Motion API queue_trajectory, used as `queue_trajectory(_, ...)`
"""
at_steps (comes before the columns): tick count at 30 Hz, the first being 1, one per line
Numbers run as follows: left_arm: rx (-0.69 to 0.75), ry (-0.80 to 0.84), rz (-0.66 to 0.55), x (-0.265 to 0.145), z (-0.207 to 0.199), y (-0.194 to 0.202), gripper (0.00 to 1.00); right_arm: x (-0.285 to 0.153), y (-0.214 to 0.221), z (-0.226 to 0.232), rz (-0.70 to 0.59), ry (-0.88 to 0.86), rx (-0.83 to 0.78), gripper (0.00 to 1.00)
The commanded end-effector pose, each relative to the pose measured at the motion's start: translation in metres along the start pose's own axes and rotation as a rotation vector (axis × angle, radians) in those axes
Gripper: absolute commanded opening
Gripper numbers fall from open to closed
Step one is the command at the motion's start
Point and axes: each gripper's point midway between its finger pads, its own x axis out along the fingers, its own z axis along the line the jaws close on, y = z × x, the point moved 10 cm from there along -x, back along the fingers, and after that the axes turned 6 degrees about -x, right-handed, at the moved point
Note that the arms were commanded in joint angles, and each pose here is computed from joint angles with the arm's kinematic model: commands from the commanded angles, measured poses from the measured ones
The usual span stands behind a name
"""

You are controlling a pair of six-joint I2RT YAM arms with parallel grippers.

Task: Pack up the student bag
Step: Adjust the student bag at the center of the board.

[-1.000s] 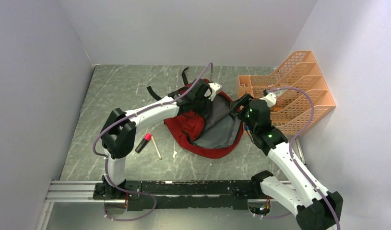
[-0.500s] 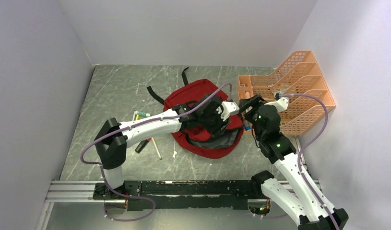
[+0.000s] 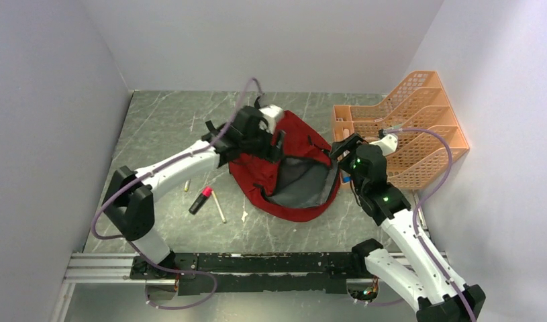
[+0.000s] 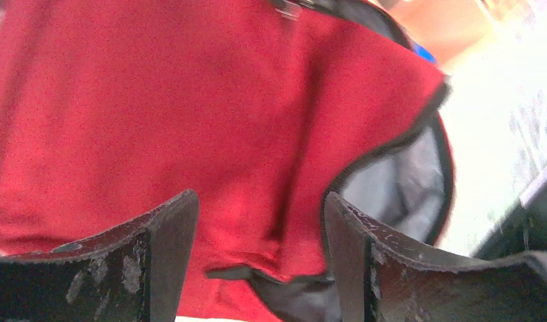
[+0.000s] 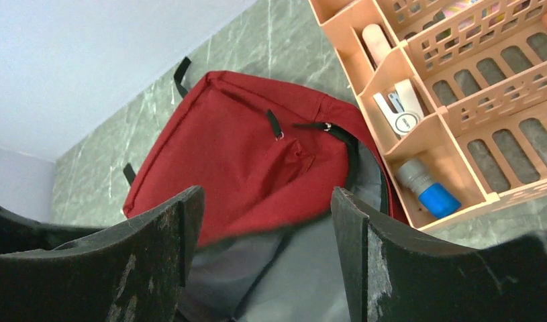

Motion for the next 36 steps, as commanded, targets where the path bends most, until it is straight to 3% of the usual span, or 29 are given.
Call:
queue_trajectory(1, -0.240, -0.175, -0.147, -0.008, 0.045, -0.016, 0.74, 0.003, 0.001, 0.005, 0.044, -0.047, -0.056, 0.73)
queue_trajectory(4, -0.305, -0.281, -0.125, 0.000, 0.065, -0.014, 0.75, 0.009, 0.006, 0.012, 0.117, -0.087, -0.098, 0.74)
queue_trajectory(7, -0.270, -0.149, -0.136, 0.003, 0.058, -0.017, 0.69, 0.013, 0.010, 0.015, 0.157, -0.111, -0.121, 0.75)
queue_trajectory(10, -0.261, -0.097, -0.139, 0.002, 0.053, -0.014, 0.69, 0.013, 0.009, 0.016, 0.148, -0.118, -0.123, 0.75)
queue_trajectory(15, -0.318, -0.268, -0.107, -0.004, 0.066, 0.005, 0.73, 0.011, 0.007, 0.015, 0.134, -0.121, -0.127, 0.75)
queue_trajectory(21, -0.366, -0.444, -0.095, -0.006, 0.081, 0.020, 0.77, 0.017, 0.019, 0.023, 0.230, -0.221, -0.158, 0.69)
queue_trajectory(27, -0.419, -0.414, -0.033, 0.015, 0.085, 0.029, 0.79, 0.028, 0.037, 0.026, 0.350, -0.258, -0.186, 0.68)
queue_trajectory(36, -0.560, -0.366, -0.051, 0.024, 0.085, 0.048, 0.80, 0.032, 0.047, 0.023, 0.371, -0.272, -0.195, 0.68)
